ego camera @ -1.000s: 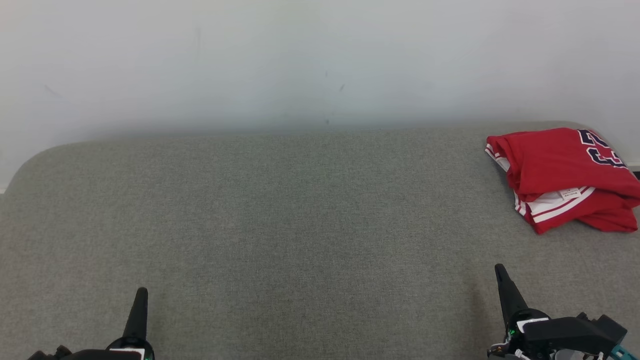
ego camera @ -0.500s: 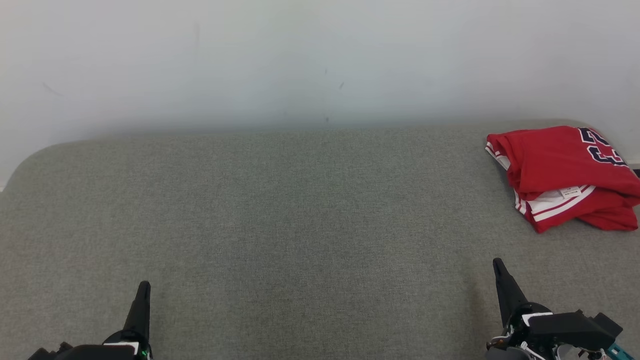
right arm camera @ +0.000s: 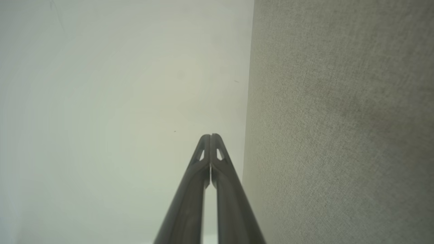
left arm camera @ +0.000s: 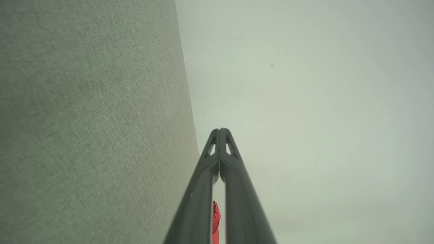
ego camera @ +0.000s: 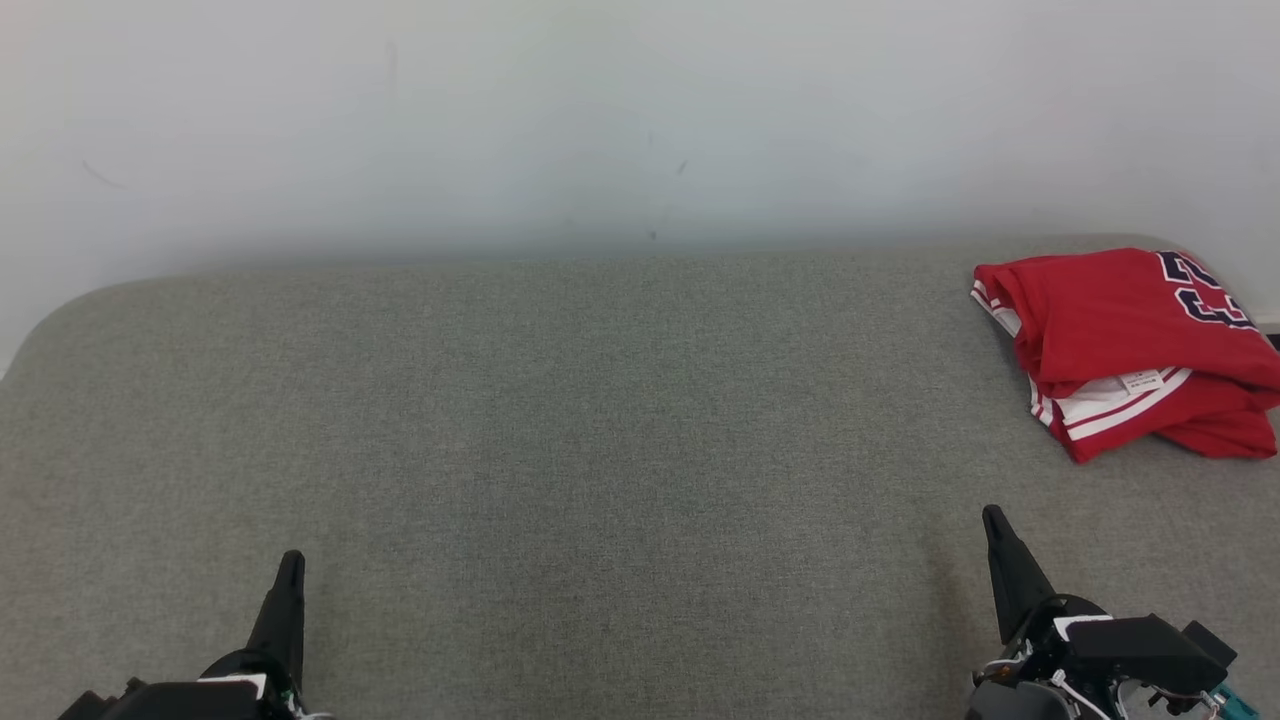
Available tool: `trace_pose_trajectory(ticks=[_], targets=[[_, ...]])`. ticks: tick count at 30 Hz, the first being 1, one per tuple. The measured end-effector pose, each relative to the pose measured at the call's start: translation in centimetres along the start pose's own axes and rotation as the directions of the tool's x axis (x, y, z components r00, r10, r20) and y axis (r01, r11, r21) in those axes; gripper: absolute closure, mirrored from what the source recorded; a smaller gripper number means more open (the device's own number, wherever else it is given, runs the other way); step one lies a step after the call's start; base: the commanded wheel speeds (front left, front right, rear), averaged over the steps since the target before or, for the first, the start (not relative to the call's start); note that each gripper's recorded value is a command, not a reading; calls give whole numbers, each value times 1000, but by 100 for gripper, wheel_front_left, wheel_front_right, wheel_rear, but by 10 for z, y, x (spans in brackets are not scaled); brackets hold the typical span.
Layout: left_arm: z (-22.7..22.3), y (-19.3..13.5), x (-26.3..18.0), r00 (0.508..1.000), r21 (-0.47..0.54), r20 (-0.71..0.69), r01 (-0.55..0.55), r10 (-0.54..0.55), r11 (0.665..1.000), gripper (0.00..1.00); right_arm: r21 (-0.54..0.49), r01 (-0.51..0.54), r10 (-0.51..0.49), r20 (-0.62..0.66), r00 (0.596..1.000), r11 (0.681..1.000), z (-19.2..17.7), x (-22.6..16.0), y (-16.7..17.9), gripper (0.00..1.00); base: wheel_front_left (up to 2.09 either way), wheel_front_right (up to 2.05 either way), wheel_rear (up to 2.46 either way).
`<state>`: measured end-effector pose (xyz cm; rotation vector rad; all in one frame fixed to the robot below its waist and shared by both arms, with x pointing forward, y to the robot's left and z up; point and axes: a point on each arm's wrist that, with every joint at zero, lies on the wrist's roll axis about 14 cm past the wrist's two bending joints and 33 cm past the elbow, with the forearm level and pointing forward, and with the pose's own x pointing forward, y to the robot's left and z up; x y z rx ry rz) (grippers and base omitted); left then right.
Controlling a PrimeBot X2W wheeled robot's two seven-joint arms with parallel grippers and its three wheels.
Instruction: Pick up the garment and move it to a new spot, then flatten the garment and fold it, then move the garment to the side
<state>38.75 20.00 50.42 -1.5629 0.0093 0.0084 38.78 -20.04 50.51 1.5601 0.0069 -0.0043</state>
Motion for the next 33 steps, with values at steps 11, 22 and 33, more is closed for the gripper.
trace_pose_trajectory(ticks=[11, 22, 33], targets=[[0, 0, 0, 1000, -8, -2, 1, -1, 1000, 100, 11, -3, 3, 2, 1000, 1000, 0, 1, 1, 100, 0, 0, 0], [0, 0, 0, 1000, -8, -2, 1, -1, 1000, 100, 12, -3, 3, 2, 1000, 1000, 0, 1, 1, 100, 0, 0, 0], [0, 0, 0, 1000, -8, -2, 1, -1, 1000, 100, 12, -4, 3, 2, 1000, 1000, 0, 1, 1, 100, 0, 0, 0]])
